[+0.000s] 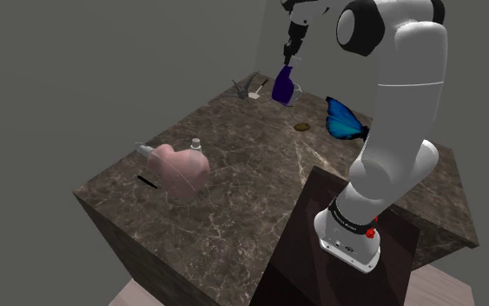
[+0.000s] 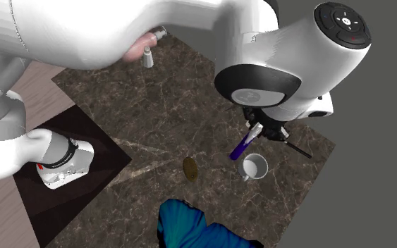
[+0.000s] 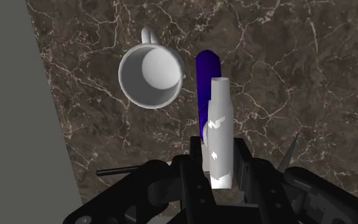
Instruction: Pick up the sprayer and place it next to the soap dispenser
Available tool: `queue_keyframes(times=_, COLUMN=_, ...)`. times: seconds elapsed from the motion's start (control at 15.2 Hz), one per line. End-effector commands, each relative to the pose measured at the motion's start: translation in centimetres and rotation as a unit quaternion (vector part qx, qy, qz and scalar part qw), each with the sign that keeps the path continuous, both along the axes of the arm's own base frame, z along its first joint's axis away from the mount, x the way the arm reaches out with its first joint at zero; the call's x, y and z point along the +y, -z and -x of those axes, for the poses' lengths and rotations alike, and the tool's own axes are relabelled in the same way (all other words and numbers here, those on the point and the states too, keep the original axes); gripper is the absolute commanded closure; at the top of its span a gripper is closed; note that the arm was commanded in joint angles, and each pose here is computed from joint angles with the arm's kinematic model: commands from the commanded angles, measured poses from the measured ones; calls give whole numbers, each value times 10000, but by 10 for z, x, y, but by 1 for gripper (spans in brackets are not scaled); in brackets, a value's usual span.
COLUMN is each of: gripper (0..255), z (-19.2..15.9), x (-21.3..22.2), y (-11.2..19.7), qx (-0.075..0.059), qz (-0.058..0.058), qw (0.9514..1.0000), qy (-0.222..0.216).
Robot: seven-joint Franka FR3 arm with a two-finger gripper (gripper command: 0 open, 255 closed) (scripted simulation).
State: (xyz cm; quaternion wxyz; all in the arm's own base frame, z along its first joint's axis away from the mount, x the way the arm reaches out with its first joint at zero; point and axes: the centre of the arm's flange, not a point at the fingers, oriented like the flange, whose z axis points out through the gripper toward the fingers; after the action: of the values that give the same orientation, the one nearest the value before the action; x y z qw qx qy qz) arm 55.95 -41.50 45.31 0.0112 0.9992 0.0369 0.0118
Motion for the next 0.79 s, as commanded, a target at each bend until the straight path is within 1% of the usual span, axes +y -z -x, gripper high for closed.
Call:
queue_keyframes(times=0.0, gripper=255, z=1, x=0, y=-10, qx=0, qz=0, qw=10000, qy=0)
queue_keyframes(times=0.73, gripper=255, z=1, x=0, y=-68, qx=0, qz=0, qw=10000, qy=0)
